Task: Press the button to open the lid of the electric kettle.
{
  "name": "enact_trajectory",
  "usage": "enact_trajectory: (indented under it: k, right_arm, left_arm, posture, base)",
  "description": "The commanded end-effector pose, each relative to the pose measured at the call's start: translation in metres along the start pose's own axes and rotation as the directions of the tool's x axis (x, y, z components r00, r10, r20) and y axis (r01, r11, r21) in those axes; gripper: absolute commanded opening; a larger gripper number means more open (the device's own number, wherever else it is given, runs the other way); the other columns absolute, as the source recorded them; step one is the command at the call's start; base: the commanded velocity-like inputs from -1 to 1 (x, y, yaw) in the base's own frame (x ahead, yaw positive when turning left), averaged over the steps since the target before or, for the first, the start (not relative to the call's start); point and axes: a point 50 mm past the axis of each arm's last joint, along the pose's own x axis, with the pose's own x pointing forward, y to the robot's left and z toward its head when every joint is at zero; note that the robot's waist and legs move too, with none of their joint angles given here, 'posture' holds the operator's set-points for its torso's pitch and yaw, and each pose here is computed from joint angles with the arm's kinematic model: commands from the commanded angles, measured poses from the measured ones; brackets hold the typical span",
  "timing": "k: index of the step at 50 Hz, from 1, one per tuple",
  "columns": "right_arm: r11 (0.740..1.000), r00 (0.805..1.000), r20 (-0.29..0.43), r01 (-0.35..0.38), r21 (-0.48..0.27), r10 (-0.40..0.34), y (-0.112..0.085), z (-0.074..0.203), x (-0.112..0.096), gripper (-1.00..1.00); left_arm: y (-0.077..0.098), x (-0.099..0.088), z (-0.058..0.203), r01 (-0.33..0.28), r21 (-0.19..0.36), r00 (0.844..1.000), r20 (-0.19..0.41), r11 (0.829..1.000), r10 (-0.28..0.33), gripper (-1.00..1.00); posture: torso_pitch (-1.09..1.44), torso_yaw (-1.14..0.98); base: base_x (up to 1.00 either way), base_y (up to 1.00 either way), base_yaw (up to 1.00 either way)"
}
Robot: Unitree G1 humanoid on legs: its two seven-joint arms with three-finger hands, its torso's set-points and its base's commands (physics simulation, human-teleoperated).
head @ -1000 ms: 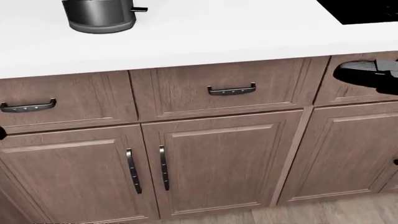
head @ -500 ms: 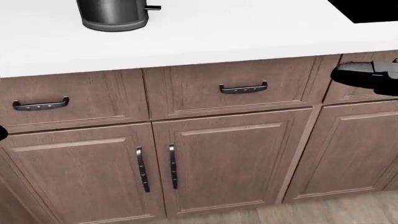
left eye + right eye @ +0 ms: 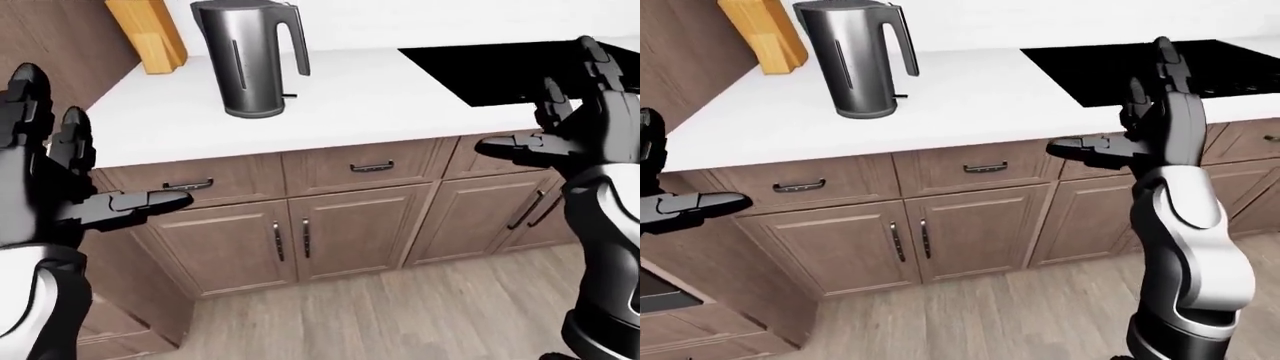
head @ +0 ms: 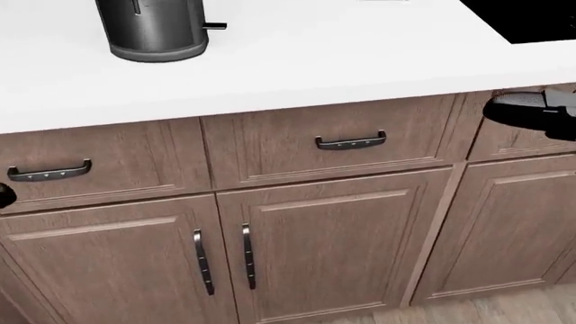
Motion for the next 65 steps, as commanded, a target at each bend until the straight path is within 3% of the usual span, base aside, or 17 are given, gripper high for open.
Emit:
enact_trajectory:
  k: [1, 65]
  right_arm:
    - [1.000, 0.997, 0.072, -0.009, -0.006, 0.009, 0.0022, 0.0151, -0.0001, 1.00]
    - [1.000, 0.998, 0.065, -0.012, 0.006, 0.012, 0.0032, 0.0203, 0.0000, 1.00]
  left_arm:
    - [0.0023, -0.0005, 0.0138, -0.011, 0.016, 0.997, 0.079, 1.000, 0.010, 1.00]
    - [0.0029, -0.0003, 0.0157, -0.013, 0.009, 0.997, 0.079, 1.000, 0.012, 1.00]
  posture:
    - [0.00, 0.00]
    - [0.00, 0.00]
  base:
    - [0.20, 0.00, 0.00]
    - [0.20, 0.19, 0.00]
